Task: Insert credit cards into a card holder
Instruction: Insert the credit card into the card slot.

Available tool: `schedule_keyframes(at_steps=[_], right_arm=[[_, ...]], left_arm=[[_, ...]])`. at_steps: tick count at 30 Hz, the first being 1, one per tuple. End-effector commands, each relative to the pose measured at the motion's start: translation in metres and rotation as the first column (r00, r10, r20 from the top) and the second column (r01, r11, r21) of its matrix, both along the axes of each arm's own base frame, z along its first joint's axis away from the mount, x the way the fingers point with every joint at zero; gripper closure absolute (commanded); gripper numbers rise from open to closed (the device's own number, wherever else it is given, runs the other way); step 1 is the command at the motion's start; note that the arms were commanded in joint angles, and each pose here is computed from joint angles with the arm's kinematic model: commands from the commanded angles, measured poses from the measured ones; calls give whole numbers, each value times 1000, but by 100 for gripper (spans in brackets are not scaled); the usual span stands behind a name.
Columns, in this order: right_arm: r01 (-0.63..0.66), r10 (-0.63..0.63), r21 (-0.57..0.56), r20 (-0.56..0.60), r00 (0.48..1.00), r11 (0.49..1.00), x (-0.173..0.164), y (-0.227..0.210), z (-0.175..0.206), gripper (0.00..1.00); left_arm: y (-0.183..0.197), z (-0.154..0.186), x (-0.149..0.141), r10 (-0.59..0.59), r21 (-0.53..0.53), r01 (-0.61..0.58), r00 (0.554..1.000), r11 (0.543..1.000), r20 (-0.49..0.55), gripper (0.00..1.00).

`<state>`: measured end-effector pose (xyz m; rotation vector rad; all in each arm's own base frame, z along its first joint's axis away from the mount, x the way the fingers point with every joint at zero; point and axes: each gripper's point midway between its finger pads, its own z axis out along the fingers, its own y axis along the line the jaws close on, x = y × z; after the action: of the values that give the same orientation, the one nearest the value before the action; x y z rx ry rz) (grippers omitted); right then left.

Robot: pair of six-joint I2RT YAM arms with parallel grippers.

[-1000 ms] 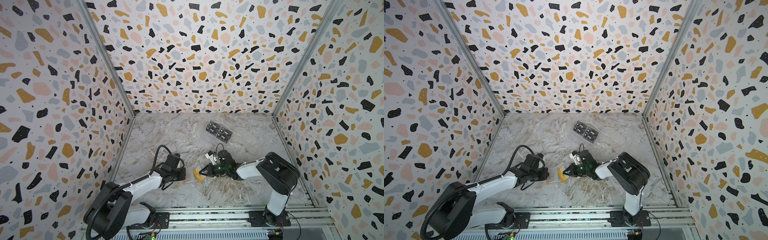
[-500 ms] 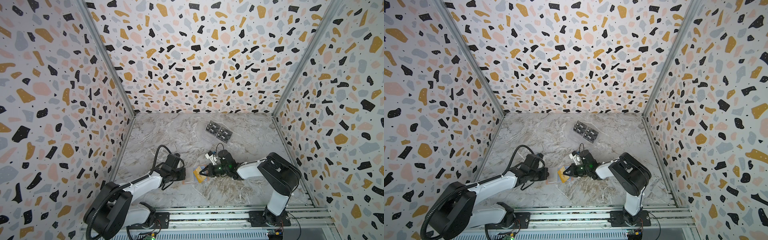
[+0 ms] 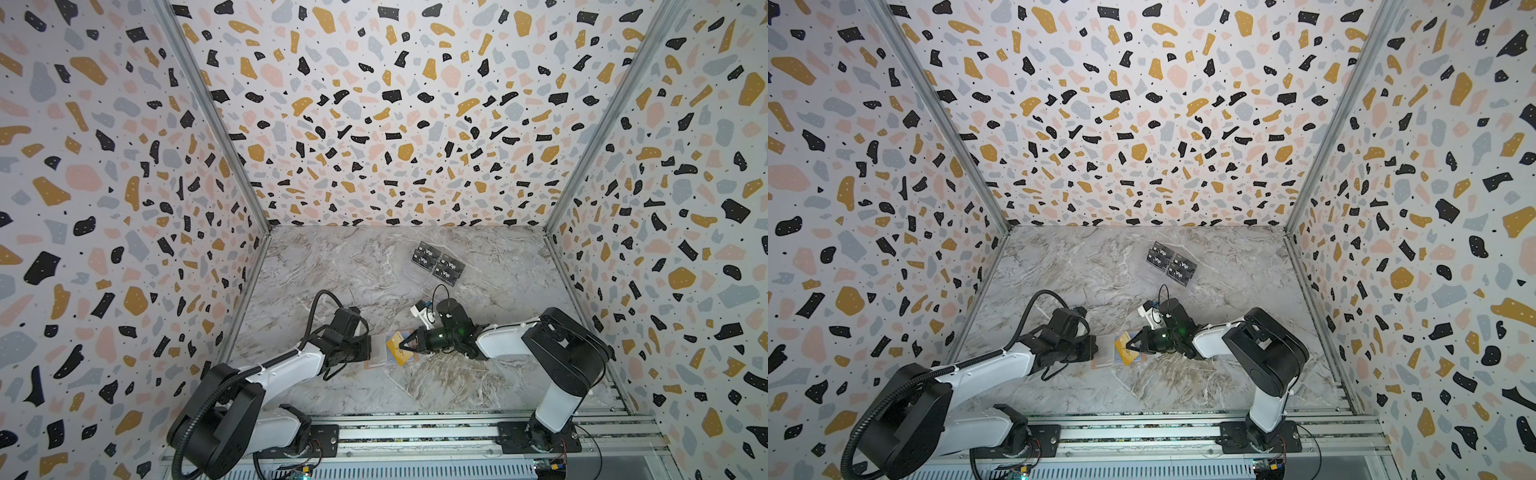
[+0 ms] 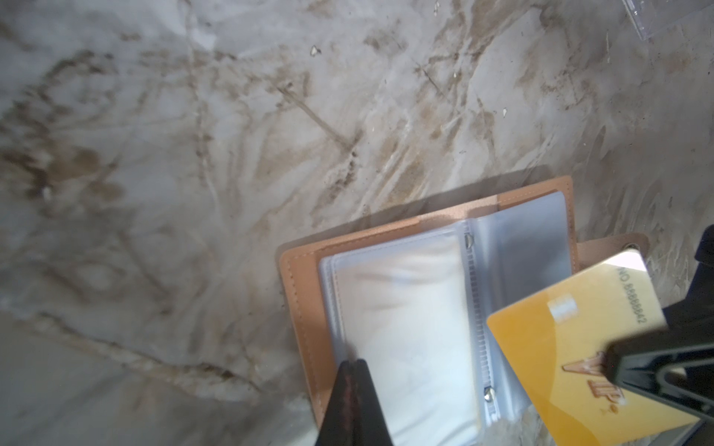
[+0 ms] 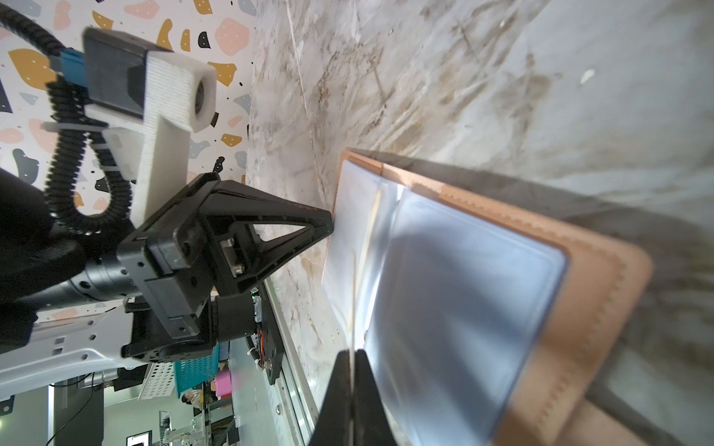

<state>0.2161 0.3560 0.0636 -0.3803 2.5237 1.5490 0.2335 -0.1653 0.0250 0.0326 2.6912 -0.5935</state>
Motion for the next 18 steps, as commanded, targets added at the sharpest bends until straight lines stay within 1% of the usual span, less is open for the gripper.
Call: schedule_keyframes(at_steps=[1,10,18], right_arm=[[-20,20,9,11,1000,1000,1,2,1,100],[-35,35,4,6,999,999,1,4,-3,100],[-54,54,22,14,998,998,1,8,0,100]], left_arm=[[8,-10,-10,5,49,-3,999,999,-51,100],[8,-11,-11,5,48,-2,999,999,-54,100],[9,-13,-12,7,48,-4,998,999,-59,100]])
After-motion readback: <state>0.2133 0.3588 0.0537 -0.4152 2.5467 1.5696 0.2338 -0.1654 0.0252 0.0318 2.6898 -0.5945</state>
